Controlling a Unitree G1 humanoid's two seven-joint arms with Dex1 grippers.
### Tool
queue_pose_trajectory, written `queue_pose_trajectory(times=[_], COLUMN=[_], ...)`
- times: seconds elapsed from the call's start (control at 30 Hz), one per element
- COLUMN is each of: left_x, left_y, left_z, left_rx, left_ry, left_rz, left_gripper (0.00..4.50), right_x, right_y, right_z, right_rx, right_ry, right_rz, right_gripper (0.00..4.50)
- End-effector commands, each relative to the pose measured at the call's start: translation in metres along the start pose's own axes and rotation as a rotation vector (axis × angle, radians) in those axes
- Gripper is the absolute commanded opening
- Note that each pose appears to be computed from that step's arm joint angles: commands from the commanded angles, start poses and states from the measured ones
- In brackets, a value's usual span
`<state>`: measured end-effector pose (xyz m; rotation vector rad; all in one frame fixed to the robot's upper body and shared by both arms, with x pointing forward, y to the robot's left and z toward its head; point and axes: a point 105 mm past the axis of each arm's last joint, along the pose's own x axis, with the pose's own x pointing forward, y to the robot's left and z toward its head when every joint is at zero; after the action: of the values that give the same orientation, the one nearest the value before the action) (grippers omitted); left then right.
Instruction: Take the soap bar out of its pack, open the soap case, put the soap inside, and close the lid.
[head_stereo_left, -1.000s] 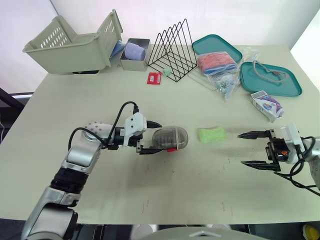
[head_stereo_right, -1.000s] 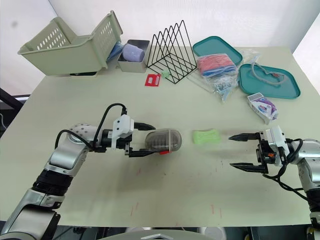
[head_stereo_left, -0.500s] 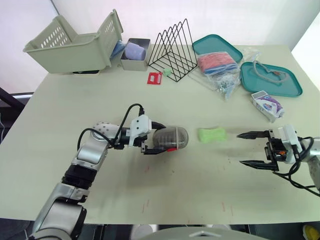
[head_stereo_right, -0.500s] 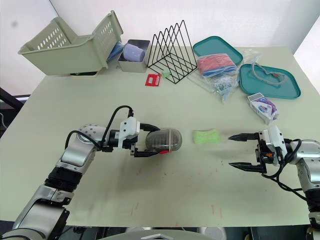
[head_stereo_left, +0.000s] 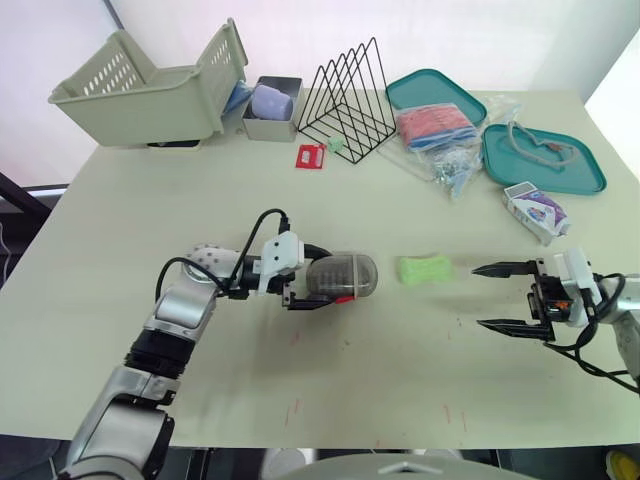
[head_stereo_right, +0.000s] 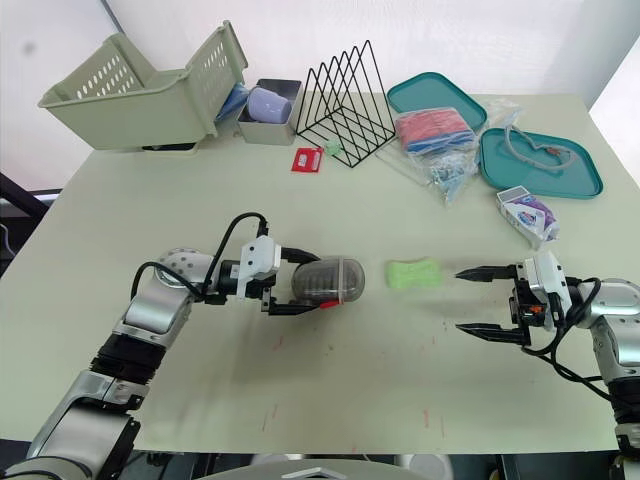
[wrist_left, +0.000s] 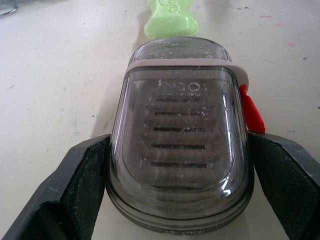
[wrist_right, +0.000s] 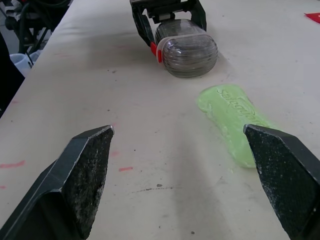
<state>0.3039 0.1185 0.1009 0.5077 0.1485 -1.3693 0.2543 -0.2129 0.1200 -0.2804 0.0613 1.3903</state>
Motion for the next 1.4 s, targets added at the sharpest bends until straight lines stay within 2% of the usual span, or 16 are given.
queue_pose_trajectory(times=[0.03,0.53,0.67,0.97,1.07,1.17,1.27,1.4], left_x=[0.0,0.001,0.0,-0.002,-0.007,-0.009,-0.008,-0.004], left_y=[0.004,0.004,0.006,0.011,0.013,0.011,0.005,-0.004], left_z=[0.009,0.008,0.008,0.013,0.022,0.034,0.053,0.067], left_rx=[0.043,0.057,0.057,0.077,0.102,0.136,0.202,0.267], left_ry=[-0.013,0.01,0.014,0.007,-0.027,-0.077,-0.144,-0.191], left_rz=[-0.009,-0.031,-0.026,0.003,0.035,0.068,0.118,0.152], left_gripper=[4.5,4.5,3.48,3.48,3.48,3.48,3.48,3.48], right_x=[-0.002,-0.002,-0.001,0.0,0.008,0.018,0.039,0.058], right_y=[-0.004,0.0,0.0,-0.001,-0.008,-0.015,-0.011,-0.014], right_z=[0.01,0.009,0.009,0.011,0.03,0.058,0.08,0.087], right_rx=[-0.047,-0.04,-0.037,-0.038,0.008,0.164,0.287,0.409], right_ry=[-0.006,0.003,0.006,0.008,-0.006,-0.041,0.005,0.076], right_rz=[-0.01,-0.003,-0.002,0.005,0.022,0.028,0.084,0.064], right_gripper=[4.36,4.36,4.5,4.5,4.5,4.5,4.5,4.5])
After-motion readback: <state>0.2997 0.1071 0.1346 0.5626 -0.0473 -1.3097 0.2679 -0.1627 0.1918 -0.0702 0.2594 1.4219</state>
